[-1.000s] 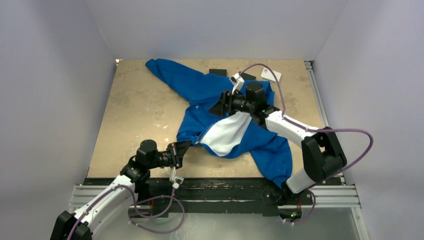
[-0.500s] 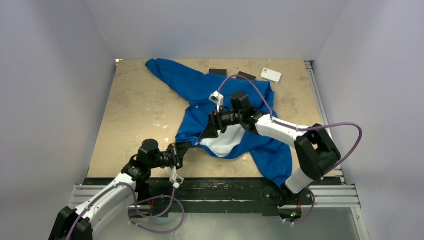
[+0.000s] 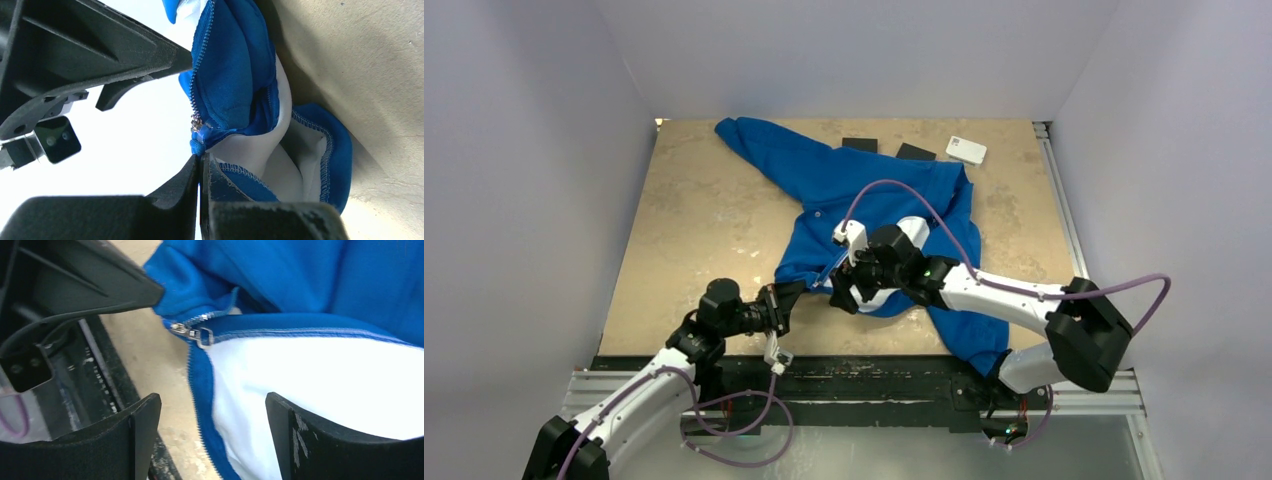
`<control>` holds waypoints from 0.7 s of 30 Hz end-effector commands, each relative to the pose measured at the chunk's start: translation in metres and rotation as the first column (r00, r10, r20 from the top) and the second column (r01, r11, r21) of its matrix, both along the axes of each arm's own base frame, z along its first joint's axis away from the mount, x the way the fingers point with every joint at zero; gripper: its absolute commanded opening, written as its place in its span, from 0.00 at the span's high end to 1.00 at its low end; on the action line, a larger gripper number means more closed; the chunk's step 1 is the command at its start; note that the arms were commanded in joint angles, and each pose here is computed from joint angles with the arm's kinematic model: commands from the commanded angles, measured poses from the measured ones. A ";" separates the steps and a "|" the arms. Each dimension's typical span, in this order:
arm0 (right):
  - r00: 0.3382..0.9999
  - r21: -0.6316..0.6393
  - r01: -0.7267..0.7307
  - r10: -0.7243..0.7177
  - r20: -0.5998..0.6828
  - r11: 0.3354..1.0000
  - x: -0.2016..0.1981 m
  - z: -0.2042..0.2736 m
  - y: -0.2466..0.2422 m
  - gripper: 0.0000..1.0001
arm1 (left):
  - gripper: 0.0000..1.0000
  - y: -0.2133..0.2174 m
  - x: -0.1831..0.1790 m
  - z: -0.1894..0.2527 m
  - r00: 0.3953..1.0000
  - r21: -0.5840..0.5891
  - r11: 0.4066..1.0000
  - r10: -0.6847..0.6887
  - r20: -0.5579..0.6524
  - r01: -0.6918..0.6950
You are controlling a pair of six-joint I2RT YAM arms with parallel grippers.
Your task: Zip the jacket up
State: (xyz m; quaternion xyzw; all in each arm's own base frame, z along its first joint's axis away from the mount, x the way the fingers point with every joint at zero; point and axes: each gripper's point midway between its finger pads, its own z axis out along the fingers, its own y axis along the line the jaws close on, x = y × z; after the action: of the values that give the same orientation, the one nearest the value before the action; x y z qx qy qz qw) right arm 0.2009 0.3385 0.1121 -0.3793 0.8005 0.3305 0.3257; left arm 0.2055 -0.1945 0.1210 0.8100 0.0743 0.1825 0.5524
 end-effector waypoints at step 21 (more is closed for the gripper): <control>0.987 -0.108 -0.024 0.041 0.157 0.994 -0.002 0.012 -0.017 0.24 | 1.00 0.021 0.027 0.016 0.987 -0.018 0.987 0.159 0.022 -0.159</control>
State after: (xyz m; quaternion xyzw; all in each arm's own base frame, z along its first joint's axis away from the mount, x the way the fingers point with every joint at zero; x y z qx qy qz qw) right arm 0.1908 0.3192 0.1287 -0.4219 0.7725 0.2941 0.3726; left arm 0.2150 -0.1841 0.1153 0.8136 0.1092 0.1963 0.5363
